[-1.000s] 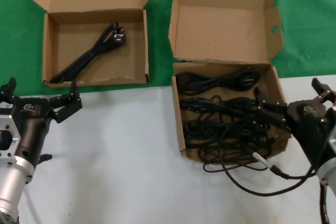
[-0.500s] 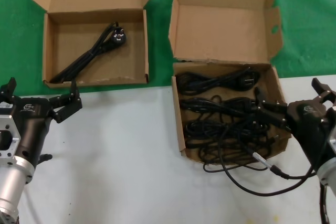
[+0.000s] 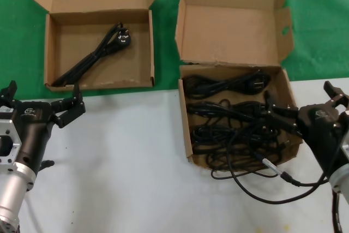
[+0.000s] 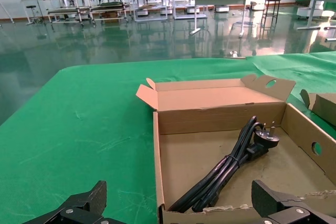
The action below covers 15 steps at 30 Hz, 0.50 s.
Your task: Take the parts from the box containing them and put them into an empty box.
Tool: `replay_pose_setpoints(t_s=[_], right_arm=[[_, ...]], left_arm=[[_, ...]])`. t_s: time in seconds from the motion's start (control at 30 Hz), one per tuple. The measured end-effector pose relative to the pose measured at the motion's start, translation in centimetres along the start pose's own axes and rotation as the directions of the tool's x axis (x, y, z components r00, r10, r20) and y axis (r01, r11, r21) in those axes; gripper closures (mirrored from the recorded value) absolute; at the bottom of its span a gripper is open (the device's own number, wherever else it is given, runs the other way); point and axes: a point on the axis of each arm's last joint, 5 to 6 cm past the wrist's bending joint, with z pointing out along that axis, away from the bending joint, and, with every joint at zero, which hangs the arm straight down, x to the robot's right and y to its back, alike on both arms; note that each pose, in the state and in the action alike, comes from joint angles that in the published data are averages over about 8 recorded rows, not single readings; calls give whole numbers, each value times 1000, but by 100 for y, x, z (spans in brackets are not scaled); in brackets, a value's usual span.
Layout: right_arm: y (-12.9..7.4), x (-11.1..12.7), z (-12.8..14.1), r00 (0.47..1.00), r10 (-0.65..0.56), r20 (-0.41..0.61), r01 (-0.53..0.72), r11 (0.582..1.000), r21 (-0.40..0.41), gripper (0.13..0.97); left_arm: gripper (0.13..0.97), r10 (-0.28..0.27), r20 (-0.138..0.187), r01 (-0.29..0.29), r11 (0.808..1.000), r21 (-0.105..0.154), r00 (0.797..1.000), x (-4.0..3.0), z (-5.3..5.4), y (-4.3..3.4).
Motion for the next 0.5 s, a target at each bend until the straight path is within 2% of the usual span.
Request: replay_pose_setpoints(t_s=[0.5], right_arm=[[0,0,0,1000,0,0,0,1000,0,130]], left_arm=[[132,0,0,0,1000,0,1000,0,0,0]])
